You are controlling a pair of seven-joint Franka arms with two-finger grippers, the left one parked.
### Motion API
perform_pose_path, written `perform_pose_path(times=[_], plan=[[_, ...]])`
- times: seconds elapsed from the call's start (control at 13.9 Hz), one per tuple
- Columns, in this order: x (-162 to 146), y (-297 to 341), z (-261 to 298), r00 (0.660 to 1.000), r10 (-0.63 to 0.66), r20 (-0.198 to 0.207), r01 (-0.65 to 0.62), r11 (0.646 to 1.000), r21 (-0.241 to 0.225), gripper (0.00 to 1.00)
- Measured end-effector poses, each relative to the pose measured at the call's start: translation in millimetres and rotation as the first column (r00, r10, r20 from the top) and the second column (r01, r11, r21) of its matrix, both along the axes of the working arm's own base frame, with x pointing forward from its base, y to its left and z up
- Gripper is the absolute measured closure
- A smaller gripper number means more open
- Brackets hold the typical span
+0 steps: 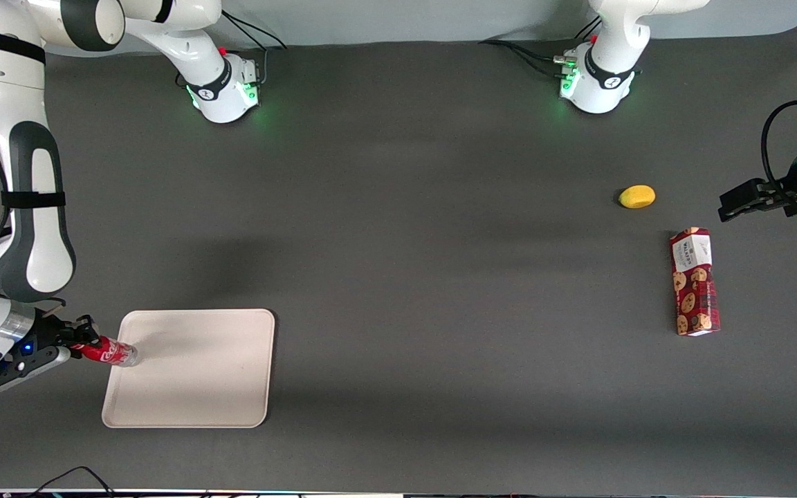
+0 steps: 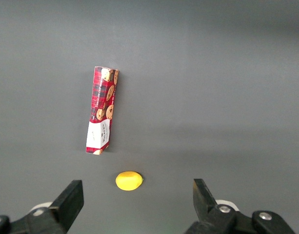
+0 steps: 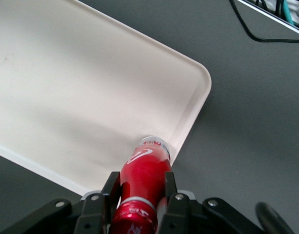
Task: Place coke bottle on tray
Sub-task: 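Stand the red bottle upright on the tray corner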
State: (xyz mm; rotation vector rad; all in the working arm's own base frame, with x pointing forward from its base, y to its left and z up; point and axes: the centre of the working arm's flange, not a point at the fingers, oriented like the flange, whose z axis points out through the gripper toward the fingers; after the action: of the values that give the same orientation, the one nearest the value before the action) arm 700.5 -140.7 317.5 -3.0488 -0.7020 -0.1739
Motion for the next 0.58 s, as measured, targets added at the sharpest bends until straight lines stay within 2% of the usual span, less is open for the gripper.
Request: perform_pose_path(times=[0.36,0.58], plan=[[3.6,2.7,-8.9,1.000,-0.011,0.011,0.011,1.000,0.015,0.59],[5.7,3.3,-9.4,0.999,-0.031,0.024,0.030,0.999,0.043,0.33]])
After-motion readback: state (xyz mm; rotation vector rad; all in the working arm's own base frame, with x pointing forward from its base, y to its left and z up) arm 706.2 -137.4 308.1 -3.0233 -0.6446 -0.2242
